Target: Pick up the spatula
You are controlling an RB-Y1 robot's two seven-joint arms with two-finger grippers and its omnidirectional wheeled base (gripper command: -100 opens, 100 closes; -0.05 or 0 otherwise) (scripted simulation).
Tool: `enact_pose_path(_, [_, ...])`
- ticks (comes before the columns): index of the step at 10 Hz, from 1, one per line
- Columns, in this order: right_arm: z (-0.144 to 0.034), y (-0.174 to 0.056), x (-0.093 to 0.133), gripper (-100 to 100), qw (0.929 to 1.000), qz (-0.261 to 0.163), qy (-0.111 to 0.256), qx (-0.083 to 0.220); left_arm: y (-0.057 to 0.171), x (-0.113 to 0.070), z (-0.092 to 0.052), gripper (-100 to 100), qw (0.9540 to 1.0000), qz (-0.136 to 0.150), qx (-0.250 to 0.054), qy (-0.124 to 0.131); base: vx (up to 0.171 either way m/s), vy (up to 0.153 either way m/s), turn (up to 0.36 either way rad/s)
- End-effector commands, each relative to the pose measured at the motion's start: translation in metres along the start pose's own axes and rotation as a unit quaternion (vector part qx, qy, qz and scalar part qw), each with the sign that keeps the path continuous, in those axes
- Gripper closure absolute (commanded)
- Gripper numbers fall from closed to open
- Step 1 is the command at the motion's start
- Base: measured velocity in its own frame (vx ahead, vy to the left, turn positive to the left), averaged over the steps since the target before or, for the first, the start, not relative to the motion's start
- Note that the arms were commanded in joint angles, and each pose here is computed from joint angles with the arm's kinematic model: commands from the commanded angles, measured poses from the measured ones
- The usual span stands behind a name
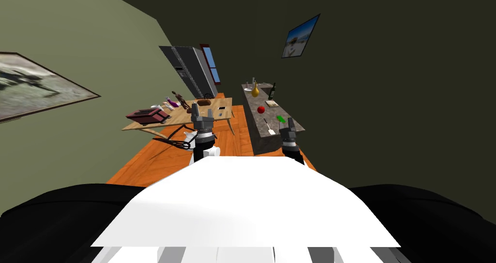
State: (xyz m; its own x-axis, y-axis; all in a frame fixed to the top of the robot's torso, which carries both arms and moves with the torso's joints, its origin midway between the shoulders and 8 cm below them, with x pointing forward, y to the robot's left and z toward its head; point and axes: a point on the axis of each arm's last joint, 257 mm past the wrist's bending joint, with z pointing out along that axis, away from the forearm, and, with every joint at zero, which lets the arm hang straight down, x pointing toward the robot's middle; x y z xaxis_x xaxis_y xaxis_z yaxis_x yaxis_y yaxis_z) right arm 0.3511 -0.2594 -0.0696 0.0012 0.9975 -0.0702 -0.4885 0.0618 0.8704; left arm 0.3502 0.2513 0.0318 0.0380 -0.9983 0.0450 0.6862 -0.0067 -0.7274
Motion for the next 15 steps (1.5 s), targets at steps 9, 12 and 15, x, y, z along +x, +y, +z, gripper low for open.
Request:
enact_pose_path(9, [-0.077,-0.092,0.023,-100,0.9813,-0.035,0.11,0.154,0.0,0.0,0.0,0,1.0,0.0,0.0,0.0,-0.06,-0.018,0.064])
enact_pose_path(12, [-0.126,-0.13,0.023,-100,0.961,-0.049,0.149,0.227,0.0,0.0,0.0,0,1.0,0.0,0.0,0.0,-0.069,-0.006,0.093])
enact_pose_path(15, [-0.156,-0.146,0.018,-100,0.9444,-0.065,0.181,0.267,0.0,0.0,0.0,0,1.0,0.0,0.0,0.0,-0.063,0.008,0.074])
